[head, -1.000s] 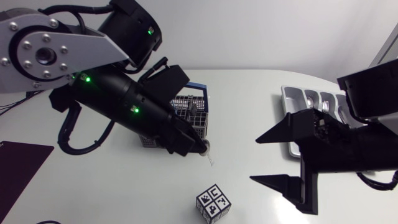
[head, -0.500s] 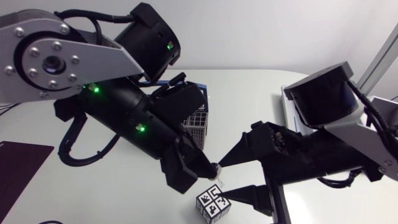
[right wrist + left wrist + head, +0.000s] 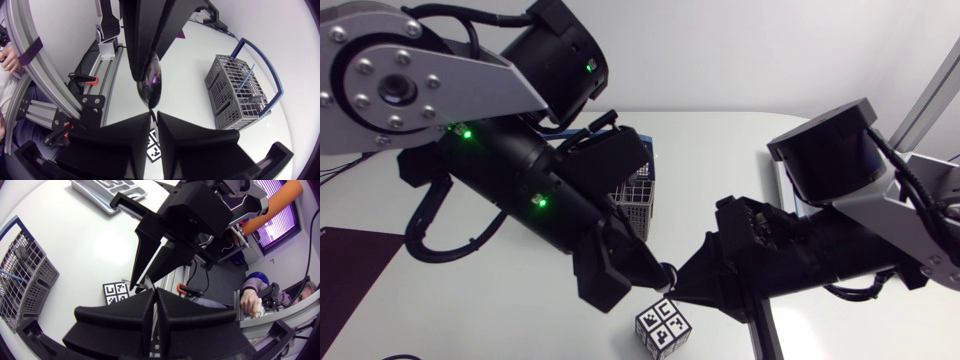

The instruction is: Transfer all utensils from the basket to the drawer tray.

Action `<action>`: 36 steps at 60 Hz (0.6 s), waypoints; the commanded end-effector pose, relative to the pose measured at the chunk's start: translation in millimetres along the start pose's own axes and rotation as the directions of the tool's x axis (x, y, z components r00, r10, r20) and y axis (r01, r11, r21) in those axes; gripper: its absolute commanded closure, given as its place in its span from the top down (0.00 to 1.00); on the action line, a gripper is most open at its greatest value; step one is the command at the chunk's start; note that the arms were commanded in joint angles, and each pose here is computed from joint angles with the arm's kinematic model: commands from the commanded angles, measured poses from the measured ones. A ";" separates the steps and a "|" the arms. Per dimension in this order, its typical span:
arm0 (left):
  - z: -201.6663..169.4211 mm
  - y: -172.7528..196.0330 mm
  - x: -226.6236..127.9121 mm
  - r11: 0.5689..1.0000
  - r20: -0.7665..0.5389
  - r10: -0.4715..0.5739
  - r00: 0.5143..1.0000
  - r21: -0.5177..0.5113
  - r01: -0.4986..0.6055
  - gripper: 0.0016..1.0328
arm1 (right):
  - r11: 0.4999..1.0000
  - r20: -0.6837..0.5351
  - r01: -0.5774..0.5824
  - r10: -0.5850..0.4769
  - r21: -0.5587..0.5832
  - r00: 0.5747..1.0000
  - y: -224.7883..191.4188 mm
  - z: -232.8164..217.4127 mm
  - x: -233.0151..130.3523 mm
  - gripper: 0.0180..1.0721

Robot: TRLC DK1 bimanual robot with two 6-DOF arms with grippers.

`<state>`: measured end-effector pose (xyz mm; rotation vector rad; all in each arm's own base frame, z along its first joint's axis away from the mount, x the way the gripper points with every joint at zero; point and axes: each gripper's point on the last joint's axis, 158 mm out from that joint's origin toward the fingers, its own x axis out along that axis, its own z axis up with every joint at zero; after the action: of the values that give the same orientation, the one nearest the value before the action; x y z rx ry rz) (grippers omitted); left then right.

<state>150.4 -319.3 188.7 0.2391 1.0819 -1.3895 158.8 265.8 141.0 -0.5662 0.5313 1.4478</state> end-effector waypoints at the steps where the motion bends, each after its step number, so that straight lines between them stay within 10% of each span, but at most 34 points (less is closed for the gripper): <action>1: 11.2 0.0 -9.5 1.000 0.018 -0.003 1.000 0.021 0.003 0.07 | 0.999 -0.003 -0.014 0.014 0.029 1.000 0.9 3.0 0.8 0.08; 9: 14.7 1.2 -17.3 1.000 0.024 -0.001 1.000 0.011 0.001 0.57 | 0.999 -0.017 -0.015 0.016 0.038 1.000 1.5 0.0 0.1 0.07; 16: 18.7 3.7 -20.1 1.000 0.032 0.003 0.999 0.006 -0.003 0.80 | 0.999 -0.031 -0.011 0.012 0.047 0.999 1.6 -4.7 0.5 0.06; 36: 45.9 60.4 -53.6 0.975 0.151 0.110 0.982 -0.208 -0.078 0.92 | 0.979 -0.161 0.177 -0.160 0.099 0.974 -39.1 -49.8 -26.8 0.06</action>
<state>217.1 -303.8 226.1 0.0939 1.0224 -1.2313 185.0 229.0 122.9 -0.5977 0.6582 1.2803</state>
